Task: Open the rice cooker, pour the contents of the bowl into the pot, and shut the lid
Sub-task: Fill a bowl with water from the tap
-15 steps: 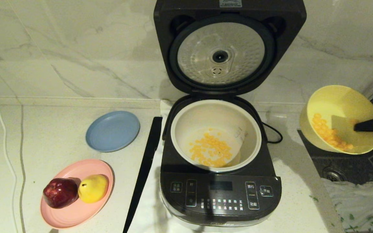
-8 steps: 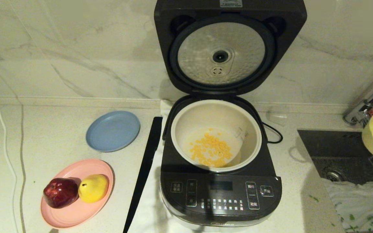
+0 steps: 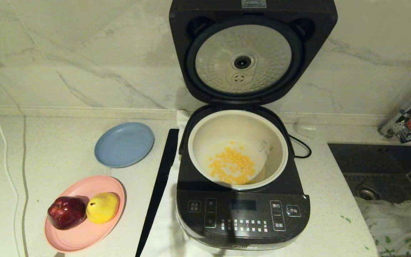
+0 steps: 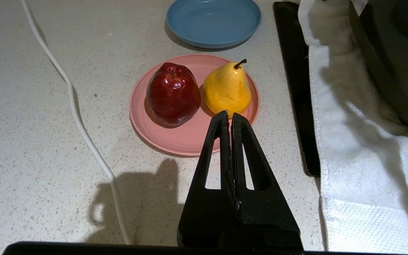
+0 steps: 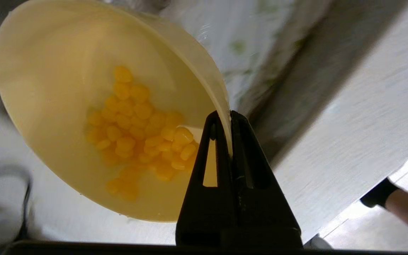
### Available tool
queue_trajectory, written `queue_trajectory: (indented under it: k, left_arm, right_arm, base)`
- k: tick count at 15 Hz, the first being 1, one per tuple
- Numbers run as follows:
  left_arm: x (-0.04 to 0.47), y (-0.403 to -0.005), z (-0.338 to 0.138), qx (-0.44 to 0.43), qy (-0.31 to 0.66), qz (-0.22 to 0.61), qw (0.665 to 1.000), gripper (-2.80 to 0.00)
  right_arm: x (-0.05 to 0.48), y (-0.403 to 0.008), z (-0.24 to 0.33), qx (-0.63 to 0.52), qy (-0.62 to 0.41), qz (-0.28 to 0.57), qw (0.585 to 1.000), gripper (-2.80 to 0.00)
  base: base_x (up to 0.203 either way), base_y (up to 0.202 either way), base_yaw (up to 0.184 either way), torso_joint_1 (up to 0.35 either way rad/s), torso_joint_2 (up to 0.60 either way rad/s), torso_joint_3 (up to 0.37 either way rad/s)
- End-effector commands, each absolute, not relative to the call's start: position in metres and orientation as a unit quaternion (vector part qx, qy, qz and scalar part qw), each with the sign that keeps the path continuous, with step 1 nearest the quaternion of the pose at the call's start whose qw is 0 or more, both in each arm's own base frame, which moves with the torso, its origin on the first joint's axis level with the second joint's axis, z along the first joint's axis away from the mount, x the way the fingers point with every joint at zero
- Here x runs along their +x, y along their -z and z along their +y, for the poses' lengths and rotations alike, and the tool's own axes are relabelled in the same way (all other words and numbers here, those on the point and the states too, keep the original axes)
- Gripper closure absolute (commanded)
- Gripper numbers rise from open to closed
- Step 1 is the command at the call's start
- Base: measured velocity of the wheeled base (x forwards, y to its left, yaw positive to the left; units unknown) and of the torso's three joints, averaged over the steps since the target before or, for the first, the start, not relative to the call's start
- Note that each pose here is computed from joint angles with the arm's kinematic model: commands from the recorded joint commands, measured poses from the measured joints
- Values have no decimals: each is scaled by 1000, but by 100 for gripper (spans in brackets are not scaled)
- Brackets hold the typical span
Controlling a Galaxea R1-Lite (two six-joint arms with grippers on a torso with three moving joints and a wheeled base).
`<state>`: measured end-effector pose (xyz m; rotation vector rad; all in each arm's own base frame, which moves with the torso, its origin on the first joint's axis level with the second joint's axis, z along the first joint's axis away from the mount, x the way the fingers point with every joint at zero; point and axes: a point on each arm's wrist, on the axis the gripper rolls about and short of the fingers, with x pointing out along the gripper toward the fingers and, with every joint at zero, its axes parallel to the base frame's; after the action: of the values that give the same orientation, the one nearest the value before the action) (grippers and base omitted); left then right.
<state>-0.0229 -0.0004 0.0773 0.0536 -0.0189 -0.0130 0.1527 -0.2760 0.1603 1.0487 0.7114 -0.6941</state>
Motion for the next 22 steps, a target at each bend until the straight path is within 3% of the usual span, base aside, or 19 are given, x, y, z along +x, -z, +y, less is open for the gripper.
queue_trajectory:
  k: [1,11,22]
  left_arm:
    - [-22,-75,0,27,6,-6,1000,0]
    - [-22,-75,0,27,7,-6,1000,0]
    - [-22,-75,0,27,6,-6,1000,0]
  right_arm:
    - [148,-121,-304,510,326,344,717,0]
    - [164,-113,-353,528,326,305,723,0]
    - [209,-121,-369,531,303,279,741,0]
  base:
    - [0,0,0,0,0,0]
    - [0,0,0,0,0,0]
    - [0,0,0,0,0,0]
